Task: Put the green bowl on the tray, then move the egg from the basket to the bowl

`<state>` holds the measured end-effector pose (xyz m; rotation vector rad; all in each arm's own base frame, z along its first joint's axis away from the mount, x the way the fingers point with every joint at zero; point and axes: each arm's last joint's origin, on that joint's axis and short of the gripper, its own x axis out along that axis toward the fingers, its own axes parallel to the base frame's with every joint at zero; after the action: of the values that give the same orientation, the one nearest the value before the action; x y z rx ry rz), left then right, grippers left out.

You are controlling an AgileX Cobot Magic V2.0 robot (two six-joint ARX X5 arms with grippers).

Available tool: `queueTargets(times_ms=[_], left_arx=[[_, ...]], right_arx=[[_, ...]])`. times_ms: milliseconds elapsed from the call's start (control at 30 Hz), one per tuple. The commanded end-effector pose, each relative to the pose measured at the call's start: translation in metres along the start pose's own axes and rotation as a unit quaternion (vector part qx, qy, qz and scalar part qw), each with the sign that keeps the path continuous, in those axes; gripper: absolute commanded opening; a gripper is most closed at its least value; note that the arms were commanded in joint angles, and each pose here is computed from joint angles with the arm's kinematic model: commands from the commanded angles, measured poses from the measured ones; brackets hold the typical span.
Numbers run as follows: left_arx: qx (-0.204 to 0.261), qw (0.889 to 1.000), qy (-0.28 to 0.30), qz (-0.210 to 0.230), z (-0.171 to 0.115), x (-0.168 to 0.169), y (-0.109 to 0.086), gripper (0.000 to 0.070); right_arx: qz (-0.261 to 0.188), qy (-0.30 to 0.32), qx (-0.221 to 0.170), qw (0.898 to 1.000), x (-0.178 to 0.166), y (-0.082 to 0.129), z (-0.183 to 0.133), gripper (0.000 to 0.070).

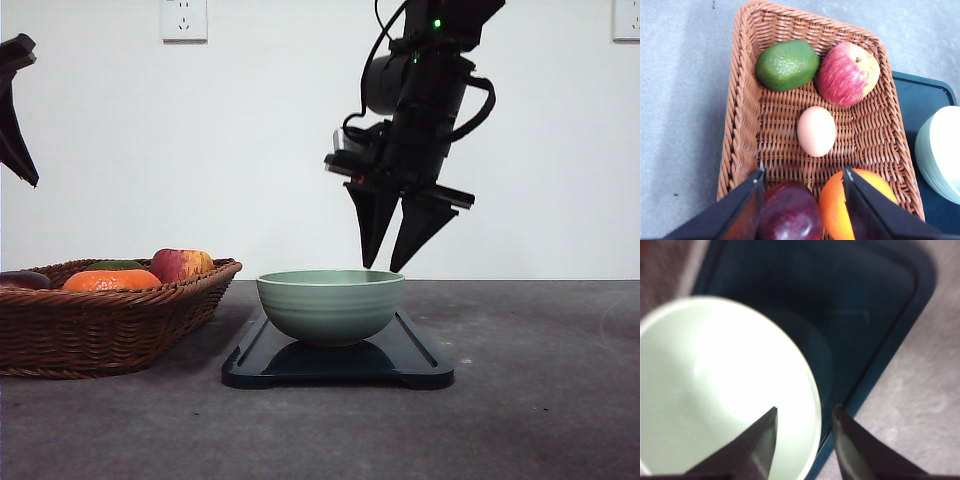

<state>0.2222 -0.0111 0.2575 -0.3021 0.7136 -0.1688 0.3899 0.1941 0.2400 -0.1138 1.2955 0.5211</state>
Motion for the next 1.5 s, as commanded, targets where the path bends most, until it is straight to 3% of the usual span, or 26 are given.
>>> queueTargets(times_ms=[0,267,500,1000,1267,1467], left_arx=[[0.009,1.0,-0.009,-0.006,0.006,-0.002,-0.003,0.0308],[0.008,1.0,-0.007,-0.006,0.006,-0.002,-0.003,0.0309],[0.008,1.0,-0.007,-0.006,0.006,-0.002,-0.003,0.0308],[0.009,1.0,-0.01,-0.007,0.006,-0.002,-0.003,0.0308],[0.016,1.0,0.006,-0.023,0.011,-0.003,-0.012,0.0309],[0.04,0.998,0.036,-0.031,0.029,0.007,-0.033,0.0309]], right_arx=[[-0.008,-0.013,-0.01,1.0,-0.013,0.004,0.002,0.0218],[-0.022,-0.111,-0.032,0.993,-0.043,0.008,-0.027,0.0215],[0.017,-0.2,-0.055,0.978,-0.051,0.008,-0.088,0.0212],[0.018,-0.265,-0.064,0.962,-0.059,-0.004,-0.218,0.0212],[0.003,-0.326,-0.07,0.943,-0.084,-0.003,-0.234,0.0212],[0.003,-0.326,-0.07,0.943,-0.083,-0.003,-0.234,0.0212]])
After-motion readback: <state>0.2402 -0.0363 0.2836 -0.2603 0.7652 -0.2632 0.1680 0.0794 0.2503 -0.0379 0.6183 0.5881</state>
